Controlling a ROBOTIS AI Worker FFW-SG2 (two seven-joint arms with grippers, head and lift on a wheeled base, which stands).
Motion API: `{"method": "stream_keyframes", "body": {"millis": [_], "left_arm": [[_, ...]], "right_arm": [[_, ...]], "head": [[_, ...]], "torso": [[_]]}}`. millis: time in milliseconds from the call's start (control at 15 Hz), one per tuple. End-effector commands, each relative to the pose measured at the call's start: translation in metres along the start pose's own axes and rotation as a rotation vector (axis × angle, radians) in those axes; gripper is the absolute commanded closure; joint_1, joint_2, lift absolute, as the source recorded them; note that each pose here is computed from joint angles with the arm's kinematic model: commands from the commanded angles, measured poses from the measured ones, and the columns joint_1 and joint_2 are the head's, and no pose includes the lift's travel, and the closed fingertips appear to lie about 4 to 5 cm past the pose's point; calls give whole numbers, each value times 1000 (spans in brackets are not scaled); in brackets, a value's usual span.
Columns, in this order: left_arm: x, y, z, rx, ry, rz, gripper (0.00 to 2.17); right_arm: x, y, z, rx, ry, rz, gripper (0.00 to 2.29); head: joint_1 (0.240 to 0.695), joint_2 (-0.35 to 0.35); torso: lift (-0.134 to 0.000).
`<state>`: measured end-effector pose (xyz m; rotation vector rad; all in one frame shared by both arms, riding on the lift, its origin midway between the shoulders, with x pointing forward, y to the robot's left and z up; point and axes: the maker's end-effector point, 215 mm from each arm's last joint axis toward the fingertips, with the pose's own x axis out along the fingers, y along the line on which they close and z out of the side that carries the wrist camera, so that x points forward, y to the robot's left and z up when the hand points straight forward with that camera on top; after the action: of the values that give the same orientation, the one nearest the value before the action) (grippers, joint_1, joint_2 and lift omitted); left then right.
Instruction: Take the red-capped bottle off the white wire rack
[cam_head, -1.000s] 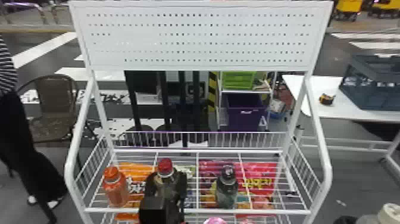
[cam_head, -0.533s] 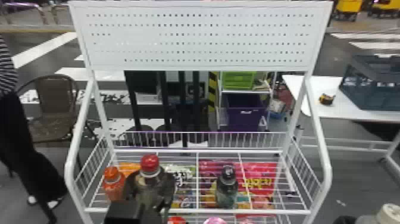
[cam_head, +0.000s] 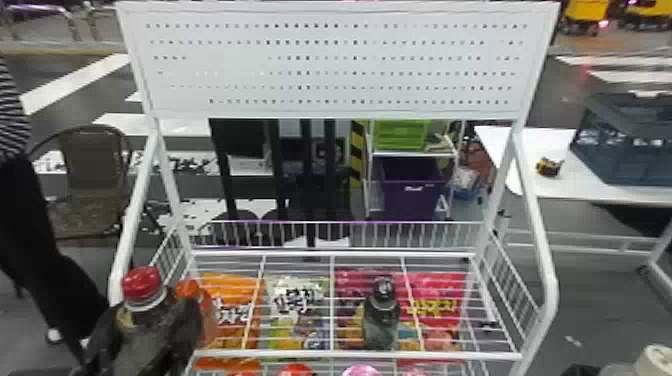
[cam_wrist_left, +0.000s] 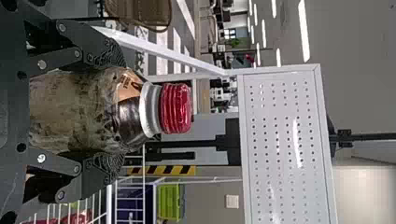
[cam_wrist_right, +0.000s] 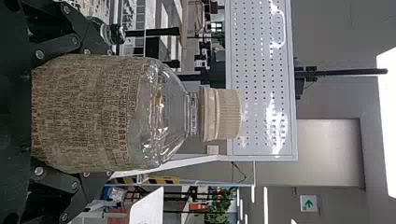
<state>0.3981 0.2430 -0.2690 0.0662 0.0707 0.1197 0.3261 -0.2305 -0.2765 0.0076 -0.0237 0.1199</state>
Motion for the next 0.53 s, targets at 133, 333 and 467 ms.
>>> {"method": "stream_keyframes", "body": {"millis": [133, 333, 467], "left_arm": [[0, -1, -9, -12, 1, -2, 2142], [2, -2, -1, -19, -14, -5, 2142], [2, -2, 1, -21, -15, -4, 2142]], "right_arm": [[-2, 3, 5, 1, -5, 2, 836], [-4, 2, 9, -2, -16, 1, 836], [-4, 2, 11, -3, -17, 2, 836]], "head": [[499, 0], [499, 0], [499, 0]], "torso": [[0], [0], [0]]}}
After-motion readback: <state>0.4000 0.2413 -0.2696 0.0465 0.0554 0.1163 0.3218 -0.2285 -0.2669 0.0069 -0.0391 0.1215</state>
